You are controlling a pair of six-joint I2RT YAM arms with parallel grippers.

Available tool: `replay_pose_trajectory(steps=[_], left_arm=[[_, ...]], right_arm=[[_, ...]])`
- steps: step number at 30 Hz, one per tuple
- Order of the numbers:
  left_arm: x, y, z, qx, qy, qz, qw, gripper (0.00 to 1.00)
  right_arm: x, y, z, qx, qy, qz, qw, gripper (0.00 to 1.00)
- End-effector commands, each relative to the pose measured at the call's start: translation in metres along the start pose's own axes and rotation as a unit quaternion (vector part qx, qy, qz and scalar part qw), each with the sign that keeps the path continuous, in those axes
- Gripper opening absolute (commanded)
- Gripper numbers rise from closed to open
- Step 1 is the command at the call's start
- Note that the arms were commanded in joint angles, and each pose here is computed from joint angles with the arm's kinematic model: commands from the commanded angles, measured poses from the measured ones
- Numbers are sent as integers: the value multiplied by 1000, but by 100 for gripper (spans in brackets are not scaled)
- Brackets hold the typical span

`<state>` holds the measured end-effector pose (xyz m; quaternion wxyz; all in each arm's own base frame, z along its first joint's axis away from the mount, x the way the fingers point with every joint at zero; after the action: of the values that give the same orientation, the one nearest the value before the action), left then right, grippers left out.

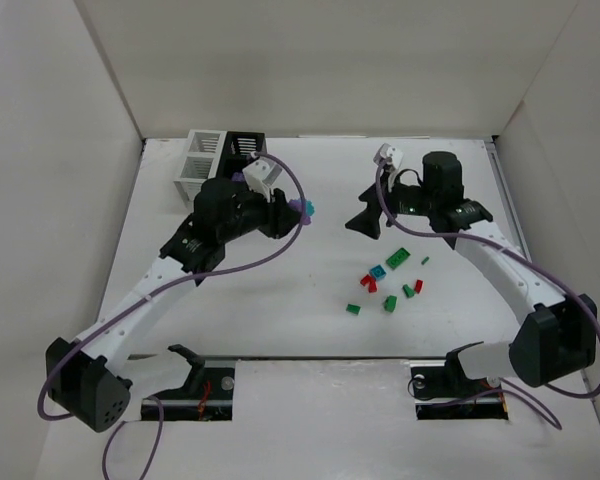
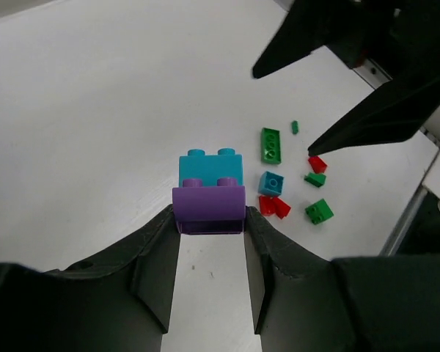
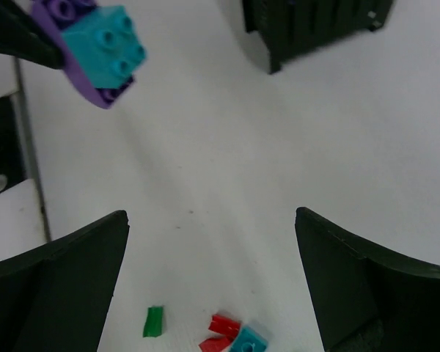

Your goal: Sort the legos into containers by color

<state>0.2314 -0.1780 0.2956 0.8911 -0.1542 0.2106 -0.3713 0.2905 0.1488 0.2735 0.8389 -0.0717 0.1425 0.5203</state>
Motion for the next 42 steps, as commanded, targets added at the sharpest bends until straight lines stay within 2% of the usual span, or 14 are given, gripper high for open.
replay_pose_trajectory(steps=[1,3,6,15,23,24,27,28,31,34,37,39,41,42], left_arm=[[6,-12,1,128,0,-137,982,0],[5,-18,2,153,10,-179,972,0],[5,-22,-2,169,22,-226,959,0],[-6,-33,4,200,12,-271,941,0],[-7,-36,4,195,16,-275,941,0],[-7,-36,4,195,15,-270,943,0],[-9,-36,6,193,10,-259,946,0],[-9,-36,6,193,10,-259,946,0],[-10,-36,7,191,4,-256,948,0],[-13,-39,10,191,-5,-258,947,0],[-12,-39,5,190,1,-261,946,0],[-12,-40,5,194,1,-266,944,0],[-12,-40,5,194,1,-266,944,0],[-12,-39,6,190,0,-260,947,0]], right_arm=[[-1,24,34,-103,-92,155,978,100],[-3,34,45,-117,-111,197,967,98],[-2,38,51,-128,-121,219,960,98],[14,43,54,-137,-121,249,951,98],[35,48,55,-143,-119,273,944,97],[34,48,59,-147,-122,272,943,90],[36,48,57,-143,-121,277,942,79],[36,48,57,-143,-121,277,942,69],[37,51,56,-140,-118,283,942,59],[37,51,55,-136,-115,284,942,59],[36,52,55,-136,-117,290,940,64],[39,55,57,-136,-119,301,936,64],[42,56,55,-133,-116,306,936,60],[42,56,55,-133,-116,306,936,54]])
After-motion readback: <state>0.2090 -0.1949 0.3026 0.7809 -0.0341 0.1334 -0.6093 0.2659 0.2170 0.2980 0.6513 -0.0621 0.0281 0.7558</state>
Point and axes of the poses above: each gripper's point midway between its finger pads, its own x axis out along the fingers, its own y axis along the line the jaws close on, z = x × y, the point moved 9 cm from there along -x, back along the fingers, and after that the axes turned 8 degrees about -x, right-handed, at the moved point
